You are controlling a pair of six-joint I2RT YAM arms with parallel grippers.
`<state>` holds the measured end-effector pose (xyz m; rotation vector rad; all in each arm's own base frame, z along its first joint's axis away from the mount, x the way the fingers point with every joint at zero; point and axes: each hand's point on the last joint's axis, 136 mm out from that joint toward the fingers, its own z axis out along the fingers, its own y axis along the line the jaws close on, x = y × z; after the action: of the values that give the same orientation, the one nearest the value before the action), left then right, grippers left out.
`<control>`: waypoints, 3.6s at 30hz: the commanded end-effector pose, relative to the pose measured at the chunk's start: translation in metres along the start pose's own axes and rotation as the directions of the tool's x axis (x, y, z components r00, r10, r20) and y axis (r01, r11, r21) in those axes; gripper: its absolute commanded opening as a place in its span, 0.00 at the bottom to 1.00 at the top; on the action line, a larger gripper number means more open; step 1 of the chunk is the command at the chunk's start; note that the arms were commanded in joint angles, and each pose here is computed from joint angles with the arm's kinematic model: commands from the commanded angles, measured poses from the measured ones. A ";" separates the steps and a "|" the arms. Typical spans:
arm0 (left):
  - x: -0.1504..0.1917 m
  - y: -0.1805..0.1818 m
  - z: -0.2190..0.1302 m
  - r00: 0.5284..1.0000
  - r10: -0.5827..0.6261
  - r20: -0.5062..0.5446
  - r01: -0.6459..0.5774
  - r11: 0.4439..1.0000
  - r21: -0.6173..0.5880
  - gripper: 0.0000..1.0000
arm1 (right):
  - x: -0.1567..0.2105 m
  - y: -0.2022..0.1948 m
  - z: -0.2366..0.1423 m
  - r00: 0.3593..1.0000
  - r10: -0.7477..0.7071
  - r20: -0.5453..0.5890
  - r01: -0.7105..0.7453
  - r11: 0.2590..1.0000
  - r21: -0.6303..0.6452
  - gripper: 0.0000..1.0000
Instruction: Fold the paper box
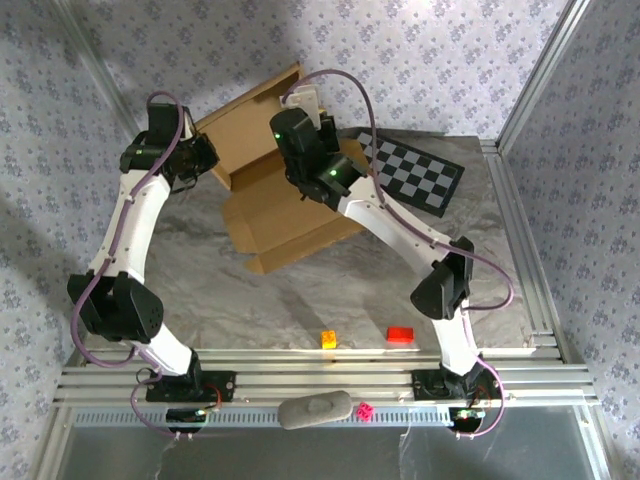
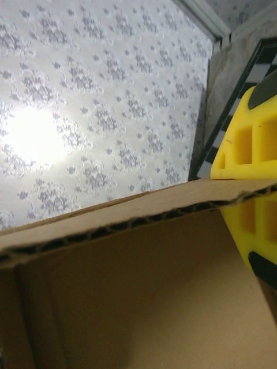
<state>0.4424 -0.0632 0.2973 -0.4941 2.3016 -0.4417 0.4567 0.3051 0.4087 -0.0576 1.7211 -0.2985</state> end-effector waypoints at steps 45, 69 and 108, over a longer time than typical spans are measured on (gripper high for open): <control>-0.003 -0.006 -0.010 0.979 0.199 -0.033 -0.190 0.965 0.179 0.00 | -0.021 -0.072 -0.002 0.851 0.203 -0.484 -0.480 -0.072 -0.874 0.69; -0.006 -0.010 -0.012 0.980 0.196 -0.037 -0.186 0.965 0.184 0.00 | -0.006 -0.033 -0.020 0.941 0.088 -0.328 -0.338 0.167 -0.926 0.67; -0.007 -0.015 -0.020 0.980 0.196 -0.028 -0.187 0.964 0.190 0.00 | -0.021 -0.014 -0.041 0.974 0.053 -0.221 -0.228 0.257 -0.939 0.73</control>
<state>0.4383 -0.0629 0.2999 -0.2031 2.3420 -0.5309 0.4179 0.2994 0.4329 -0.8182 1.7941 1.0817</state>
